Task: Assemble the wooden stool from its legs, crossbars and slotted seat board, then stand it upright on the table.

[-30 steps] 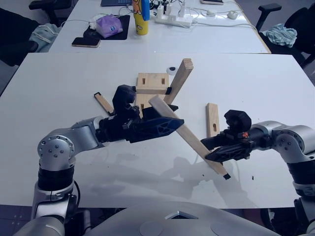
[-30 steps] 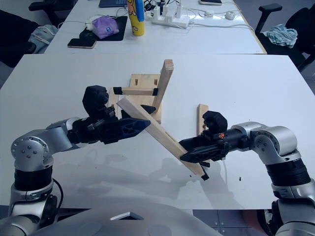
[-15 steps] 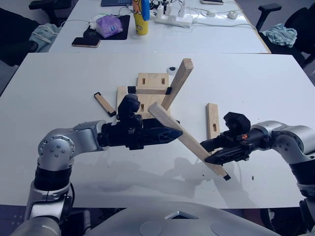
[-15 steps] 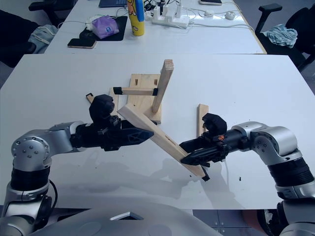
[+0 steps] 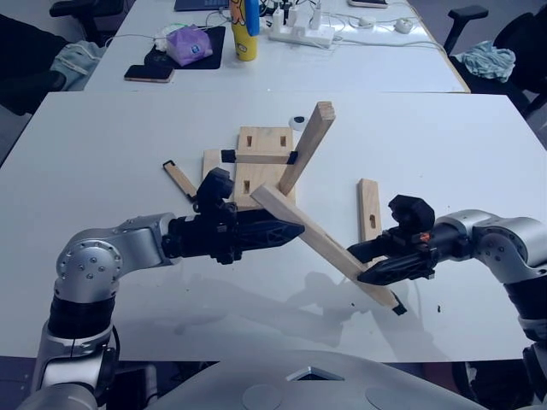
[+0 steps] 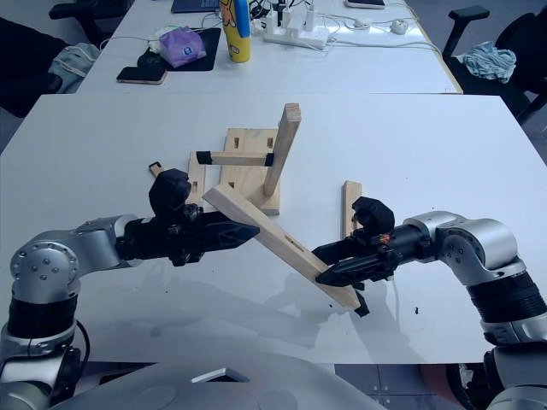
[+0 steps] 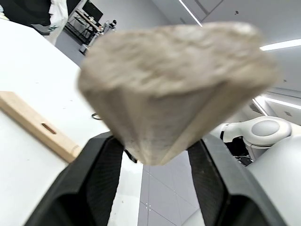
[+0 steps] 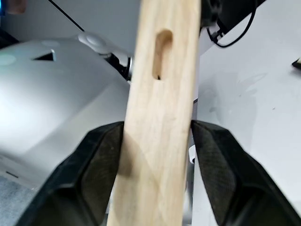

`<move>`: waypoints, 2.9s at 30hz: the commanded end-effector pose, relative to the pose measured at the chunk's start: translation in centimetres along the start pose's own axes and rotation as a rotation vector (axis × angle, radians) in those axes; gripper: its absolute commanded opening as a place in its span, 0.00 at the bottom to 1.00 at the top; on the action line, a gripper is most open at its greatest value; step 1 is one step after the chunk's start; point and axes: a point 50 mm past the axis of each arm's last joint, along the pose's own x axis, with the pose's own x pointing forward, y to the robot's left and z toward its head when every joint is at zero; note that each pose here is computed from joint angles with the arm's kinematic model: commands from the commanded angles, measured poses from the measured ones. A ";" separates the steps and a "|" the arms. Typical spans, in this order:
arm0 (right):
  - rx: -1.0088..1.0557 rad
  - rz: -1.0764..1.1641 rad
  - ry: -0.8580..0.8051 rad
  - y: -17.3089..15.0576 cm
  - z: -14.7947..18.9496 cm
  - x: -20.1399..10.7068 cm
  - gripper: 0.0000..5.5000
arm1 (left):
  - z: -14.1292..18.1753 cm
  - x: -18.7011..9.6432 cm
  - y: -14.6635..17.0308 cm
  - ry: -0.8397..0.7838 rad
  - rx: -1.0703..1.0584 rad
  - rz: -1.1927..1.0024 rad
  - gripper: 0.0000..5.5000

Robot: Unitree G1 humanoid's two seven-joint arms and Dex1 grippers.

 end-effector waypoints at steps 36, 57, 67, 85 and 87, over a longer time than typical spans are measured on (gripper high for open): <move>-0.600 -1.178 -0.314 -11.1 -2.6 5.3 0.98 | 2.9 -7.7 -0.8 0.095 0.269 0.411 0.38; -0.265 -1.279 -0.580 -11.1 1.7 8.7 0.61 | 1.8 -6.7 -0.6 0.109 0.228 0.373 0.38; -0.228 -1.392 -0.507 -10.7 2.2 8.4 0.34 | 1.6 -6.5 -0.6 0.099 0.243 0.382 0.38; -0.376 -1.261 -0.179 -10.6 2.9 2.9 0.28 | 1.9 -5.4 -1.5 -0.011 0.339 0.410 0.38; -0.398 -1.265 -0.159 -10.5 2.9 2.5 0.33 | 1.8 -5.4 -1.5 -0.005 0.337 0.412 0.38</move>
